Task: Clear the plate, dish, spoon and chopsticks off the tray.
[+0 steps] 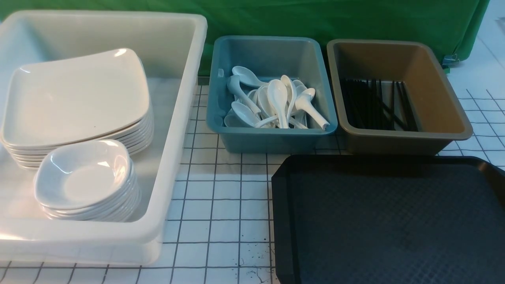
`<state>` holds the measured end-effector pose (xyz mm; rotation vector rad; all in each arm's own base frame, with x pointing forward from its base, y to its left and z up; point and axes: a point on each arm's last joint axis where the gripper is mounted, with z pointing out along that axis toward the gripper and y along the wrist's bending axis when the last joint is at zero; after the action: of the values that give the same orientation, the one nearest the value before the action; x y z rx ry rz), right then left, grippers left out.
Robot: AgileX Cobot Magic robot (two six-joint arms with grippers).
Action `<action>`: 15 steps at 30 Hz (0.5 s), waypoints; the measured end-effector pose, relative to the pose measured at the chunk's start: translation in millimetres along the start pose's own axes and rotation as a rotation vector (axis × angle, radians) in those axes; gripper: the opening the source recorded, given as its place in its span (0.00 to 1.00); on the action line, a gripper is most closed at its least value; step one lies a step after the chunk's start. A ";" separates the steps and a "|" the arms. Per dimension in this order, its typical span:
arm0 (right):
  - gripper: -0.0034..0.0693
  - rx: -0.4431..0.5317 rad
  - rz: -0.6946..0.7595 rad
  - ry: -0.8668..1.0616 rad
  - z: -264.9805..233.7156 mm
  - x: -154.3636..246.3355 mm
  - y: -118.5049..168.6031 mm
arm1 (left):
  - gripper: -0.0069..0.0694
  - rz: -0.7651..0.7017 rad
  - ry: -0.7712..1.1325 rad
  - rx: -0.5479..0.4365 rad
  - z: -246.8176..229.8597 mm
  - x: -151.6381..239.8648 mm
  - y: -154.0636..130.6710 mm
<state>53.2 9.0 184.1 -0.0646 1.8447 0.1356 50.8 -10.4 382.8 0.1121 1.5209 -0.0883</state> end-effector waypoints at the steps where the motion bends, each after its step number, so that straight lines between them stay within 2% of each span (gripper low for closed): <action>1: 0.38 0.000 0.000 0.000 0.0 0.0 0.0 | 0.10 0.006 -0.007 -0.003 -1.3 -0.5 0.2; 2: 0.38 0.000 0.000 0.000 0.0 0.0 0.0 | 0.10 0.035 0.037 -0.038 -0.7 31.3 2.4; 7: 0.38 0.000 -0.001 0.000 0.0 0.0 0.0 | 0.10 0.001 0.050 -0.136 -8.4 97.5 6.3; 11: 0.38 0.000 -0.001 0.000 0.0 0.0 0.0 | 0.10 -0.046 0.024 -0.197 -9.4 139.6 9.5; 15: 0.38 0.000 -0.001 0.000 0.0 0.0 0.0 | 0.10 -0.079 0.061 -0.213 -6.2 168.0 11.2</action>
<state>53.2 8.9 184.1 -0.0650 1.8447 0.1348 54.2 3.6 214.9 -0.1164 1.5859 0.0145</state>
